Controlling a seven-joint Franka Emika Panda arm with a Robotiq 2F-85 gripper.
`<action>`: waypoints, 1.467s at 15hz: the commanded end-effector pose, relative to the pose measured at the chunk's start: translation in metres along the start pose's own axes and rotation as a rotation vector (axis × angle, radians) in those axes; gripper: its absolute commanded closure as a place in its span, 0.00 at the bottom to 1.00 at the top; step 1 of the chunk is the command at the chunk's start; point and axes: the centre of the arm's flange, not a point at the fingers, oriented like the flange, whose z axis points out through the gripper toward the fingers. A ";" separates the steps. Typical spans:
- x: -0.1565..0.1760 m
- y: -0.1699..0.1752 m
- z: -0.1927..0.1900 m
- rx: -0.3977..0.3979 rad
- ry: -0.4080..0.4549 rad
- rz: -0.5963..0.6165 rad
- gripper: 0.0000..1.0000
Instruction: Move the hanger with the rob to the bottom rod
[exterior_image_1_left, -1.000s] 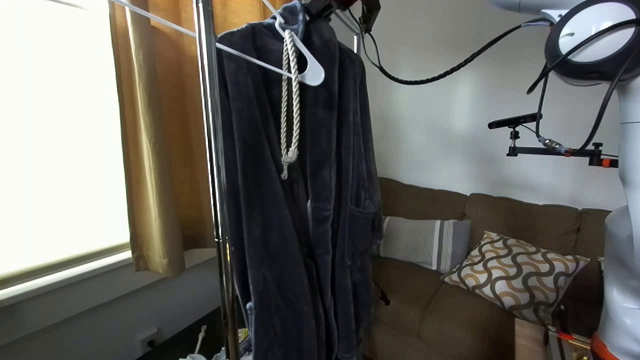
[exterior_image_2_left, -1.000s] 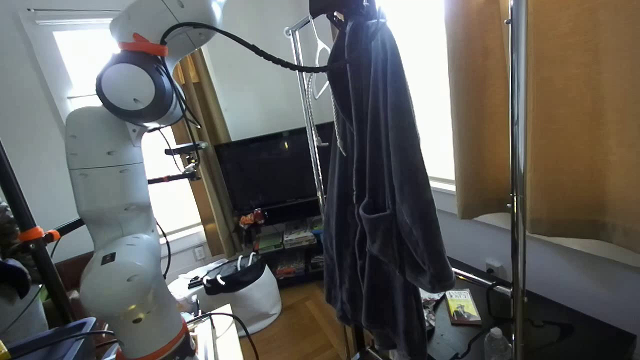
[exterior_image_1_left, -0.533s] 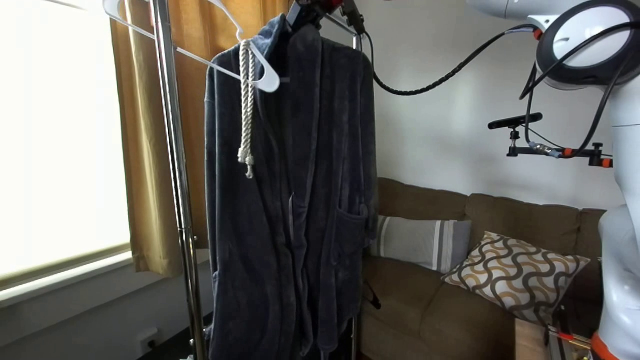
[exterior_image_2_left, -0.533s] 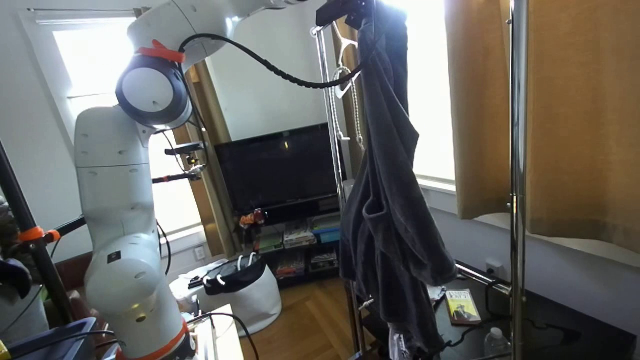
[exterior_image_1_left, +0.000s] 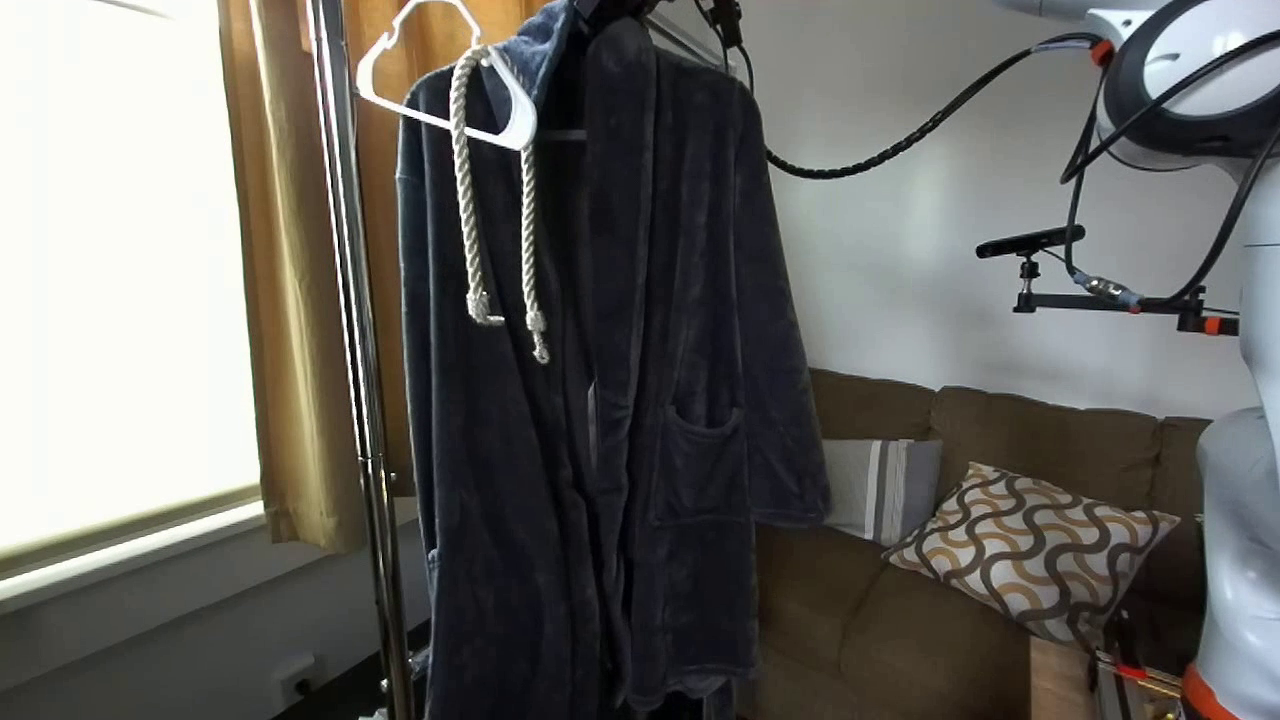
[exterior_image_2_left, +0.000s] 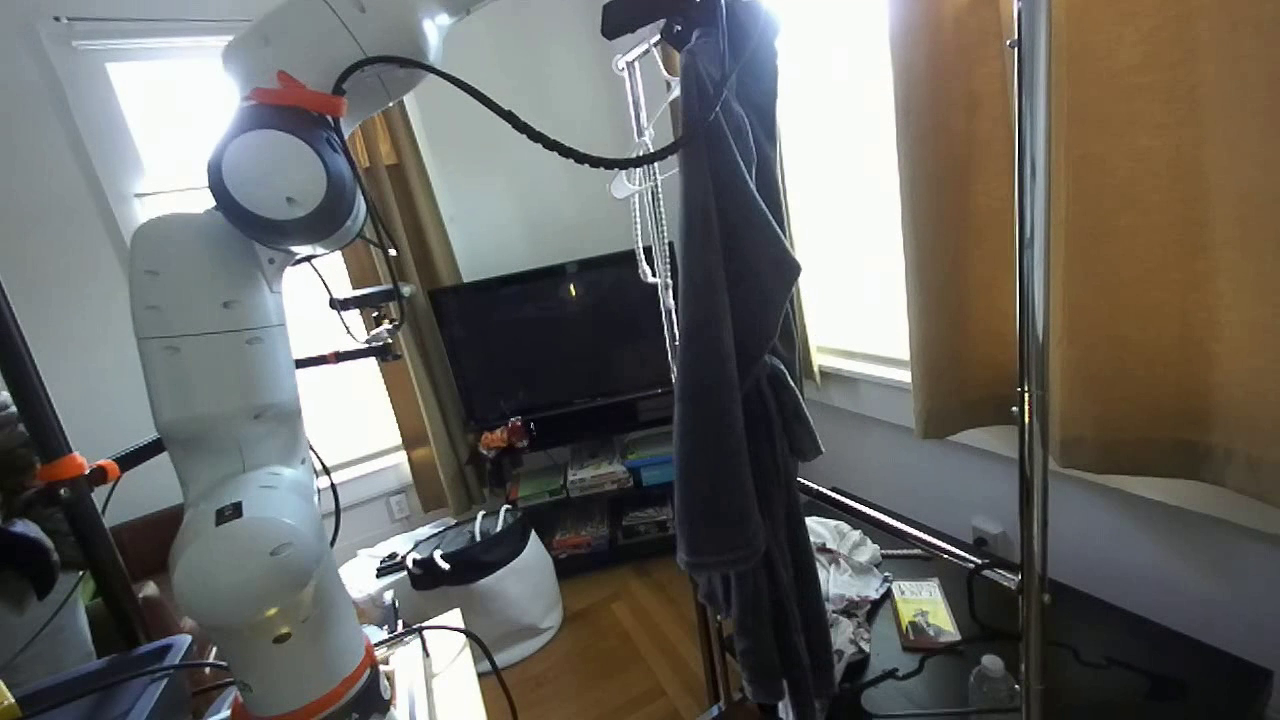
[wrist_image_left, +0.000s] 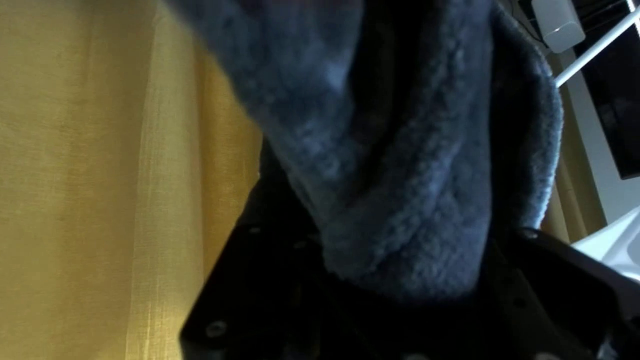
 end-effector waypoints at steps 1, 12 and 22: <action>0.000 -0.011 -0.060 0.030 0.085 0.007 0.99; -0.101 -0.003 -0.081 0.150 -0.309 0.098 1.00; -0.183 0.051 -0.055 0.219 -0.548 0.355 1.00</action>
